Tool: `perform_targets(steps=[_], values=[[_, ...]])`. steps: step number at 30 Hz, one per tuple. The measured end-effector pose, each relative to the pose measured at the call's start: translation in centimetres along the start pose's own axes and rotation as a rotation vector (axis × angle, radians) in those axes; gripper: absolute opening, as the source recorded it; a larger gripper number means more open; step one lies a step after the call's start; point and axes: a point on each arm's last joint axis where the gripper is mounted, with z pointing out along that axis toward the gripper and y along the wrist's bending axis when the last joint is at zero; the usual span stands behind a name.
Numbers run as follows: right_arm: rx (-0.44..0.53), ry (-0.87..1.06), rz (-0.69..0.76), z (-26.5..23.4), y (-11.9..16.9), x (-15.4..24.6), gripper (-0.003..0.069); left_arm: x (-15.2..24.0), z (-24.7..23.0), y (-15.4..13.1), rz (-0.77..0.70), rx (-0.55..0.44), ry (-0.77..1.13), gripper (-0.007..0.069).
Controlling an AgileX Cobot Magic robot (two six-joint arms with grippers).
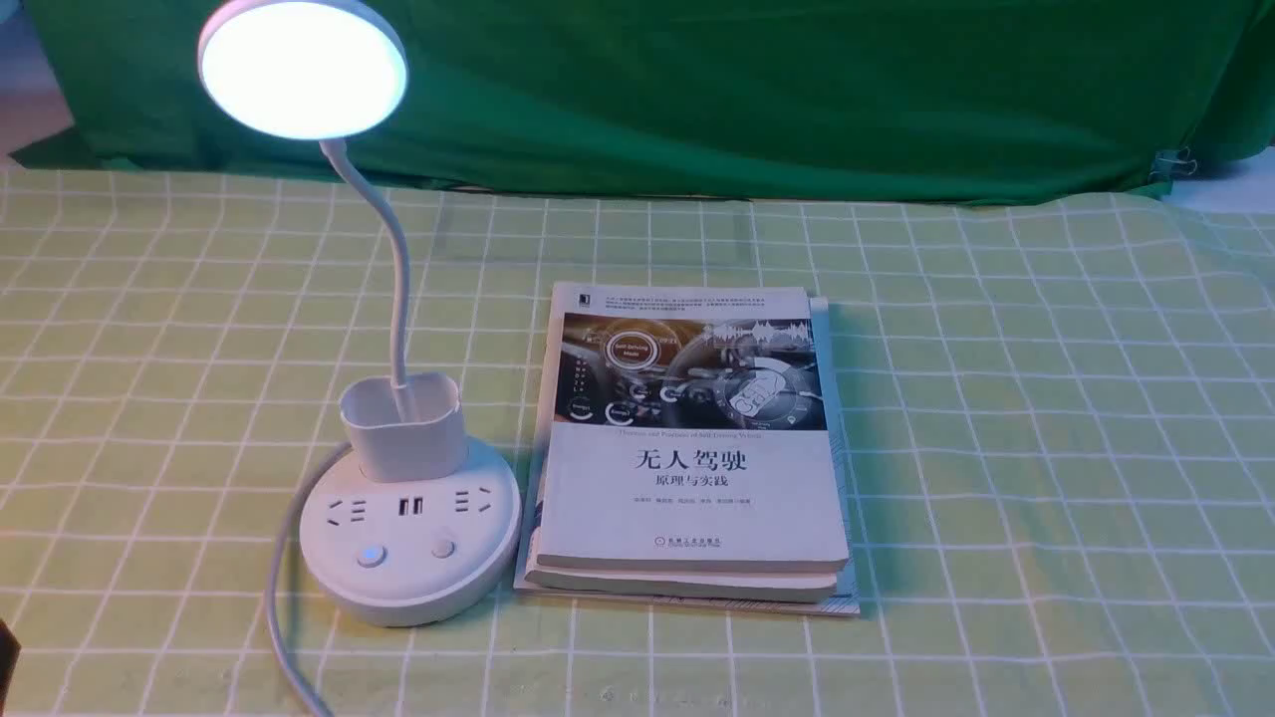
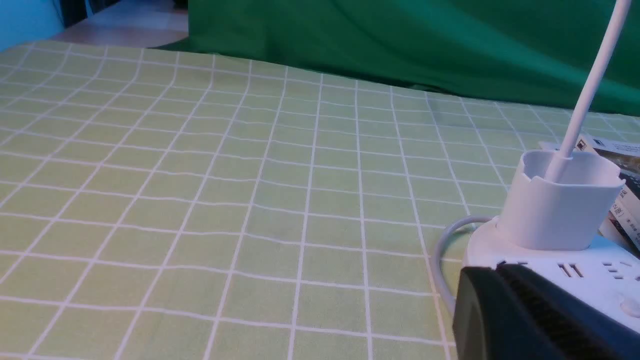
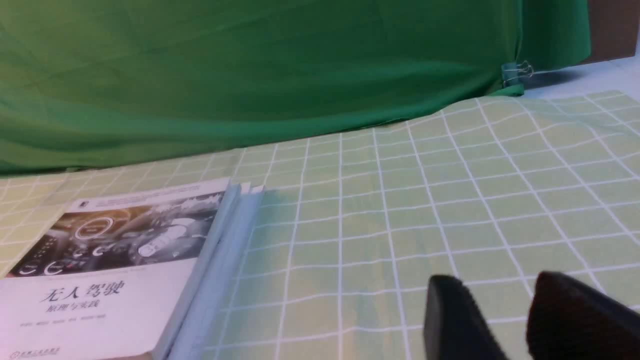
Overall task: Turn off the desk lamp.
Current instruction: Use the left arm to press the button switch on the lamp holder
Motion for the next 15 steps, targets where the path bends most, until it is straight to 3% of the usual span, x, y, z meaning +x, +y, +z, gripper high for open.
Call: perform_targets(steps=[15], values=[[0.000,0.000,0.000,0.00,0.00,0.00,0.0238,0.00,0.00,0.01,0.036,-0.002,0.000,0.0001]])
